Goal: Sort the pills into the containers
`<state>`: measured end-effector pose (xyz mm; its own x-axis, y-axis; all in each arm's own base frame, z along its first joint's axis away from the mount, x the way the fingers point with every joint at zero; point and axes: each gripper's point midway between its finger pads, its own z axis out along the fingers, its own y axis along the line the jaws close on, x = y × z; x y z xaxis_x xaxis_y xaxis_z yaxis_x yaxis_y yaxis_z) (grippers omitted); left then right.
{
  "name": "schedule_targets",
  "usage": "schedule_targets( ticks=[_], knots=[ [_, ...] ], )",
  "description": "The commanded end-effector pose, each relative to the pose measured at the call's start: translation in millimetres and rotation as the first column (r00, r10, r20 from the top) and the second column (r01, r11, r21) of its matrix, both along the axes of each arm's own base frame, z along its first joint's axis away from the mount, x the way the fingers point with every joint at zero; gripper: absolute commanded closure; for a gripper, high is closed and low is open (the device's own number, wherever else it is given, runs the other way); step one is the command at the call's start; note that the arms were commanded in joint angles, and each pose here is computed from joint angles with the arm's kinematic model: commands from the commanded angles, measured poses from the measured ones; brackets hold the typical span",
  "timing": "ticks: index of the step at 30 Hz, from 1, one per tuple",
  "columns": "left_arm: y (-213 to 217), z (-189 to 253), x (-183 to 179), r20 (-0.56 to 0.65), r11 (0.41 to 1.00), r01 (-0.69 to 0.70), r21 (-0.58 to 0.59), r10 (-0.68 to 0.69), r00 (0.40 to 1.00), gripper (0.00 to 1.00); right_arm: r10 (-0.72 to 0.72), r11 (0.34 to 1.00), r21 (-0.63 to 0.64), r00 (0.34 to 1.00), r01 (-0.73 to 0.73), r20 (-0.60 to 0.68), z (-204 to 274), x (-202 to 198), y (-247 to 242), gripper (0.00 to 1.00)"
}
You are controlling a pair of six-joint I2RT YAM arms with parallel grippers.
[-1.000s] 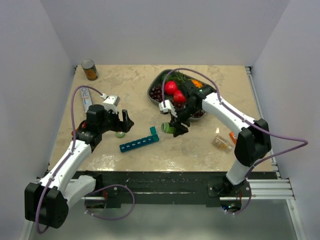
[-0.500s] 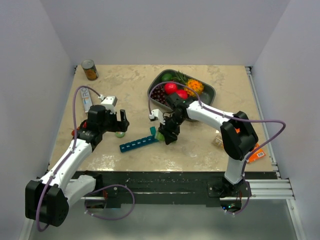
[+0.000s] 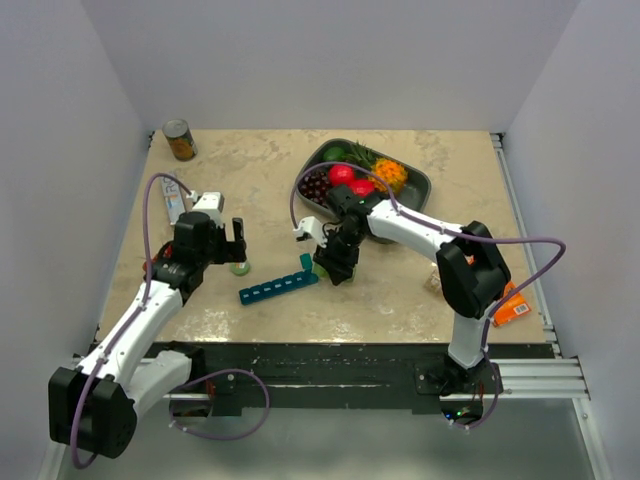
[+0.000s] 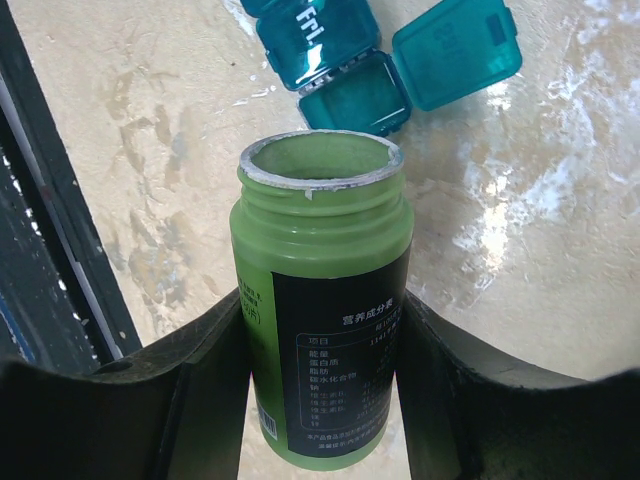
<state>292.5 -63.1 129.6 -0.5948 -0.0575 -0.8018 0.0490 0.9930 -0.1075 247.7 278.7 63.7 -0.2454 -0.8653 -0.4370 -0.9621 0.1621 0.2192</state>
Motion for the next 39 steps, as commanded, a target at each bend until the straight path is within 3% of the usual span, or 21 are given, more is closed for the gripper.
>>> schedule_targets(
  ticks=[1,39],
  knots=[
    [9.6,33.0,10.5,0.107,0.999,-0.052,0.007,0.051,0.993,0.01,-0.035,0.998,-0.045,0.998,0.037,0.043,15.7,8.8,0.5,1.0],
    [4.5,42.9,10.8,0.146,1.0,-0.02,-0.01,0.021,0.989,0.01,-0.015,0.963,-0.264,0.991,0.05,0.134,1.1,6.7,4.3,1.0]
  ],
)
